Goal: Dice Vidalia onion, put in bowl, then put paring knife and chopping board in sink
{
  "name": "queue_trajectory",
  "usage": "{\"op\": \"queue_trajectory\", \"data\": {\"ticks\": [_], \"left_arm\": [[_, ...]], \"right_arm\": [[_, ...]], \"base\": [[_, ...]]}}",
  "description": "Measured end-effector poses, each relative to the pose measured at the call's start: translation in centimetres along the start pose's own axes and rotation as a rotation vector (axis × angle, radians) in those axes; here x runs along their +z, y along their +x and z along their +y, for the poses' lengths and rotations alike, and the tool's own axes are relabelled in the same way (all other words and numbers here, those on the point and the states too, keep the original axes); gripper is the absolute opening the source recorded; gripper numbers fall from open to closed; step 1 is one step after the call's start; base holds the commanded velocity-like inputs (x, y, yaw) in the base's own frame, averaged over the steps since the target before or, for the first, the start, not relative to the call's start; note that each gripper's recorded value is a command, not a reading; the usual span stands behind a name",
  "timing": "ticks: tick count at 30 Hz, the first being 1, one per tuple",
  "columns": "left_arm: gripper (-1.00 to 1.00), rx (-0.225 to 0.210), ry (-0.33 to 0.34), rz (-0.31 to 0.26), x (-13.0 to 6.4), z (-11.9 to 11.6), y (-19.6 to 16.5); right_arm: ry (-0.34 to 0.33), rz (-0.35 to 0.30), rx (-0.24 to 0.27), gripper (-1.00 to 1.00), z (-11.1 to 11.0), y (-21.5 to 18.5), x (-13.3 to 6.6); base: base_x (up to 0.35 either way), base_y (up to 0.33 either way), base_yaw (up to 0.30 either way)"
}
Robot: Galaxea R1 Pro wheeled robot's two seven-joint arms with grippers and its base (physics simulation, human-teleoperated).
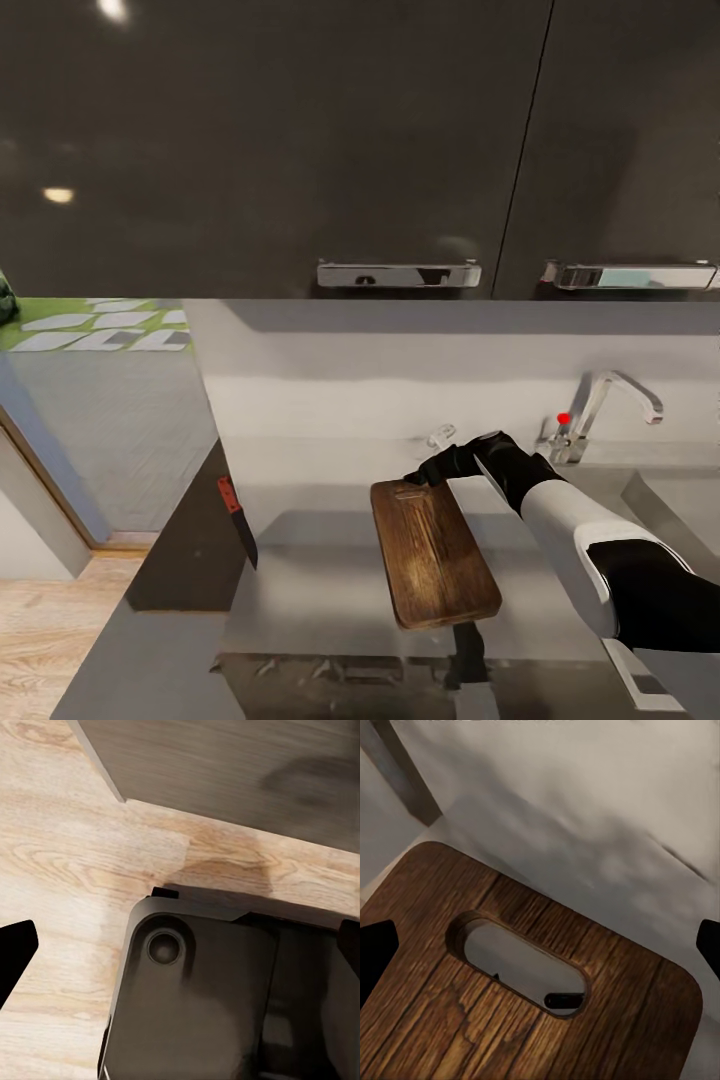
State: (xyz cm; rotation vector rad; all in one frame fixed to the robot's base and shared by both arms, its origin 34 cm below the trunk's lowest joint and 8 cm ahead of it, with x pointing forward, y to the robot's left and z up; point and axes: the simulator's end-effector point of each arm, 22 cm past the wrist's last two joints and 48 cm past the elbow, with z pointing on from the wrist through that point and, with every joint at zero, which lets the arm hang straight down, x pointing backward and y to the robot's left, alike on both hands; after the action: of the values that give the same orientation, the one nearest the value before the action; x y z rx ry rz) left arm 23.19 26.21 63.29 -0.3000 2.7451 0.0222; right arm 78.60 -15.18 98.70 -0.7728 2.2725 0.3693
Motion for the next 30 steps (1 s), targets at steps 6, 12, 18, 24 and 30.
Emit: {"op": "queue_trajectory", "data": {"ticks": [6,12,18,24,30], "left_arm": [[1.0,0.0,-0.001,0.001,0.0,0.0,0.1],[1.0,0.0,-0.001,0.004,0.0,0.0,0.1],[1.0,0.0,-0.002,0.008,0.0,0.1,0.3],[1.0,0.0,-0.003,0.014,0.0,0.1,0.5],[1.0,0.001,-0.005,0.021,-0.1,0.2,0.8]], "right_arm": [[0.0,0.0,-0.001,1.0,0.0,0.0,0.0],[-0.003,0.007,0.003,1.0,0.1,0.3,0.2],[-0.011,0.022,0.011,1.0,0.3,1.1,0.6],[-0.015,0.03,0.016,1.0,0.3,1.6,0.9],[-0.017,0.037,0.021,1.0,0.2,2.0,1.2]], "base": [[0.0,0.0,0.0],[0.0,0.0,0.0],[0.0,0.0,0.0],[0.0,0.0,0.0],[0.001,-0.001,0.0]]}}
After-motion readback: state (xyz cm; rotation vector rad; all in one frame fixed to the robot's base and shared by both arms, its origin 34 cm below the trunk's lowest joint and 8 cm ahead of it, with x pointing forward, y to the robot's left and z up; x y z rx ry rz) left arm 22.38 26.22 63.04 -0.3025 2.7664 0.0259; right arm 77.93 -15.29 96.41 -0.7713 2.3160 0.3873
